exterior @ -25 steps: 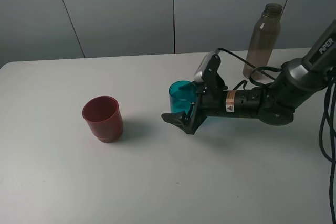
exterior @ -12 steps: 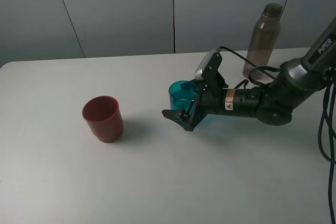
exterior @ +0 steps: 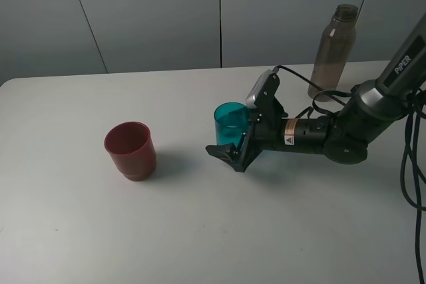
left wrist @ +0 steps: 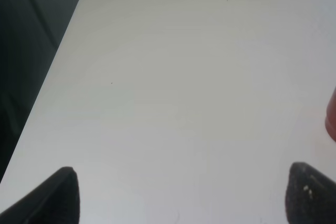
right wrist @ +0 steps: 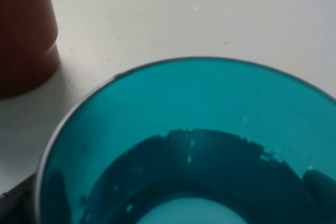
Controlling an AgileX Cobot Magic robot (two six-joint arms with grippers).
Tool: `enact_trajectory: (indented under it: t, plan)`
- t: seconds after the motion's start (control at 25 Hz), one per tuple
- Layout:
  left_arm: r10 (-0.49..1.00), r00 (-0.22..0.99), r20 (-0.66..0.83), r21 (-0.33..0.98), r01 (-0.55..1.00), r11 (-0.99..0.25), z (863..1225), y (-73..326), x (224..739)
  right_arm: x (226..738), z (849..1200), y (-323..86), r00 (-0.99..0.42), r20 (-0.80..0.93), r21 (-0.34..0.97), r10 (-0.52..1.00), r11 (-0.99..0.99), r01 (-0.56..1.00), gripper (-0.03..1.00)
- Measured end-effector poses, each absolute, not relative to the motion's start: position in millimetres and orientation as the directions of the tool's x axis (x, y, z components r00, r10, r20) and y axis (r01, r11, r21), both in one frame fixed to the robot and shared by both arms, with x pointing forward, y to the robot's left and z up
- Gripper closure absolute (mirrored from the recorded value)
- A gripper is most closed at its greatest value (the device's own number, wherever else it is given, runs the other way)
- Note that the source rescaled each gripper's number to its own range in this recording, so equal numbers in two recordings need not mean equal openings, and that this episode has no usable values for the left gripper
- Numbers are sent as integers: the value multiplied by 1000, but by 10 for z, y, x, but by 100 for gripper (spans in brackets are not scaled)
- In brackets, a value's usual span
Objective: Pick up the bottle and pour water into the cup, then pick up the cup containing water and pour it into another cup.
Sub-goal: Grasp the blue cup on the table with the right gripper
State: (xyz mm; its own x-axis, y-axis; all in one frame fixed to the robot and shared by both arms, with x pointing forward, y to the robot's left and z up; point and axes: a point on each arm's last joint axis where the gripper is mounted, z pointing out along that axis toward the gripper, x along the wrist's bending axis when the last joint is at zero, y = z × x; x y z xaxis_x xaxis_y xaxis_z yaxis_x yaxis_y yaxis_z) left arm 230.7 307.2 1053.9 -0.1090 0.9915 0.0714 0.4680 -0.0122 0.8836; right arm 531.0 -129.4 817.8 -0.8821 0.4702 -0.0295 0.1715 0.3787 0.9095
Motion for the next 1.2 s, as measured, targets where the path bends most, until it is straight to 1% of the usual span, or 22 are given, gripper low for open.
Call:
enact_trajectory:
  t: [0.36, 0.96, 1.0, 1.04, 1.08, 1.12, 1.16, 1.2]
  plan:
    - [991, -109, 71, 884, 468, -12, 10539, 3072, 2307, 5305, 8098, -1291, -877, -26, 927, 480, 341, 159, -3]
    - [992, -112, 65, 884, 467, -5, 10539, 3072, 2307, 5335, 8133, -1282, -870, -50, 943, 490, 309, 120, -3]
    - [992, -112, 65, 884, 467, -5, 10539, 3072, 2307, 5335, 8135, -1281, -870, -53, 944, 490, 308, 116, 3]
    - [992, -112, 65, 884, 467, -5, 10539, 3072, 2307, 5335, 8137, -1281, -871, -59, 945, 487, 310, 110, 19]
    - [992, -112, 65, 884, 467, -5, 10539, 3072, 2307, 5335, 8136, -1281, -872, -69, 944, 484, 315, 100, 52]
    - [992, -112, 65, 884, 467, -5, 10539, 3072, 2307, 5337, 8139, -1280, -872, -77, 944, 483, 317, 91, 96]
    - [992, -112, 65, 884, 467, -5, 10539, 3072, 2307, 5337, 8139, -1281, -873, -86, 943, 480, 321, 84, 94]
    - [992, -112, 65, 884, 467, -5, 10539, 3072, 2307, 5337, 8139, -1281, -874, -94, 942, 477, 326, 76, 94]
